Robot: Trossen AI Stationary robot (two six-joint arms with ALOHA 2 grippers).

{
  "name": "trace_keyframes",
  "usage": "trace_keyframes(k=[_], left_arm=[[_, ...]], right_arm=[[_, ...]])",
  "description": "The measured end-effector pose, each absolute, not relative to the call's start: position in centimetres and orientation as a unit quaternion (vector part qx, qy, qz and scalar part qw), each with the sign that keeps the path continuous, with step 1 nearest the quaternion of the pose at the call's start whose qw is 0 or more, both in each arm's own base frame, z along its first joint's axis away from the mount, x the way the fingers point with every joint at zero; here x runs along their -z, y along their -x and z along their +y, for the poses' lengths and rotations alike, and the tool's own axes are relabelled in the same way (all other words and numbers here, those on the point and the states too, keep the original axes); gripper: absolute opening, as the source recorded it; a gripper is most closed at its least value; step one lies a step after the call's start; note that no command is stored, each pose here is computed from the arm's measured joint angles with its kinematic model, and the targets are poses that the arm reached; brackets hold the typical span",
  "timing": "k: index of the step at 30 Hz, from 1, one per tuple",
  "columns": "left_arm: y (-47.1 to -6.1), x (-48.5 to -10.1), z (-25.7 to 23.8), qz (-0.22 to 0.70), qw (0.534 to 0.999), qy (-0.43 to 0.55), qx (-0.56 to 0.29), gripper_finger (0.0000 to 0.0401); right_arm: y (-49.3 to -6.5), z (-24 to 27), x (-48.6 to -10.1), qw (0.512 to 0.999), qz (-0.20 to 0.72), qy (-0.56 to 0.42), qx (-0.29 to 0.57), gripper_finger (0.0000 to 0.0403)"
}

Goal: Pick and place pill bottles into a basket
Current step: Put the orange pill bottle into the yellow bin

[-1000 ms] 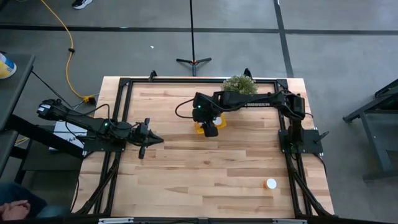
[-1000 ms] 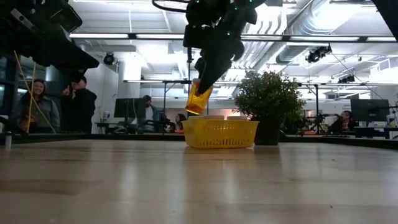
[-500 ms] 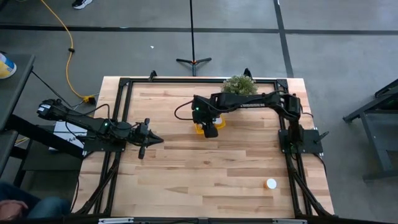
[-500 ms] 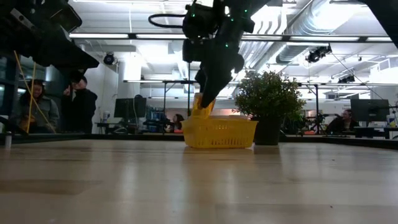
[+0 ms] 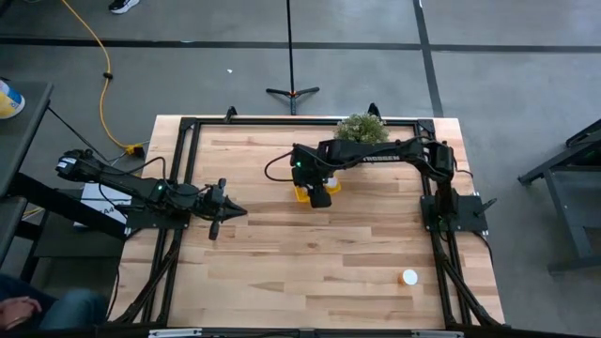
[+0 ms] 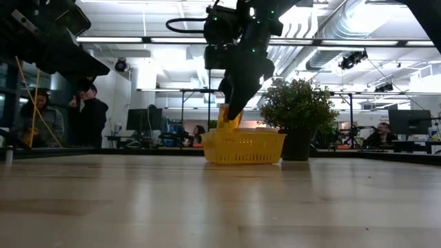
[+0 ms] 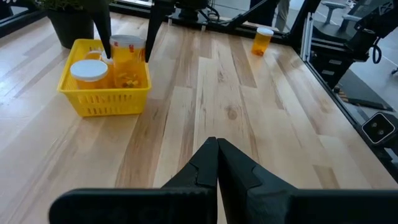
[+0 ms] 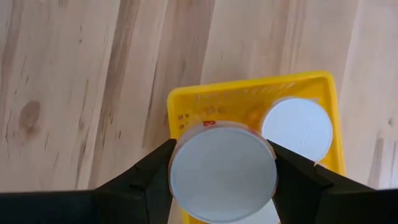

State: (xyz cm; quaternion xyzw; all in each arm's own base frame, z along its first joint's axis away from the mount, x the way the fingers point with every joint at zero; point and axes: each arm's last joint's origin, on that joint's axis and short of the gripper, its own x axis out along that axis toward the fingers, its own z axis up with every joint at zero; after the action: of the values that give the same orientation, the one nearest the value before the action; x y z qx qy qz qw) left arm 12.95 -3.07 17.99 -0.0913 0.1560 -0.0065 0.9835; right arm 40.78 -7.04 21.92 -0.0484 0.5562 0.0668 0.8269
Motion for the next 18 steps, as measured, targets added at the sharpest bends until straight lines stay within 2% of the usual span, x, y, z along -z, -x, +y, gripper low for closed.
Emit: trace_keyframes(k=[4,12,18], left_arm=[[-12.95,-17.99,-3.07,0.156,0.984,0.088,0.007,0.0046],[-12.95,-18.00,-3.07,0.156,0.984,0.088,0.007,0.0046],[-12.95,-18.00,-3.07,0.155,0.984,0.088,0.007,0.0046]], right_arm=[[-40.81,-7.02,-21.81,0.826,0.557,0.047,-0.068,0.0210],[-40.84,-7.05,-21.43,0.821,0.565,0.045,-0.066,0.0243],[-40.87,-7.19,-21.36,0.821,0.566,0.051,-0.061,0.0247]])
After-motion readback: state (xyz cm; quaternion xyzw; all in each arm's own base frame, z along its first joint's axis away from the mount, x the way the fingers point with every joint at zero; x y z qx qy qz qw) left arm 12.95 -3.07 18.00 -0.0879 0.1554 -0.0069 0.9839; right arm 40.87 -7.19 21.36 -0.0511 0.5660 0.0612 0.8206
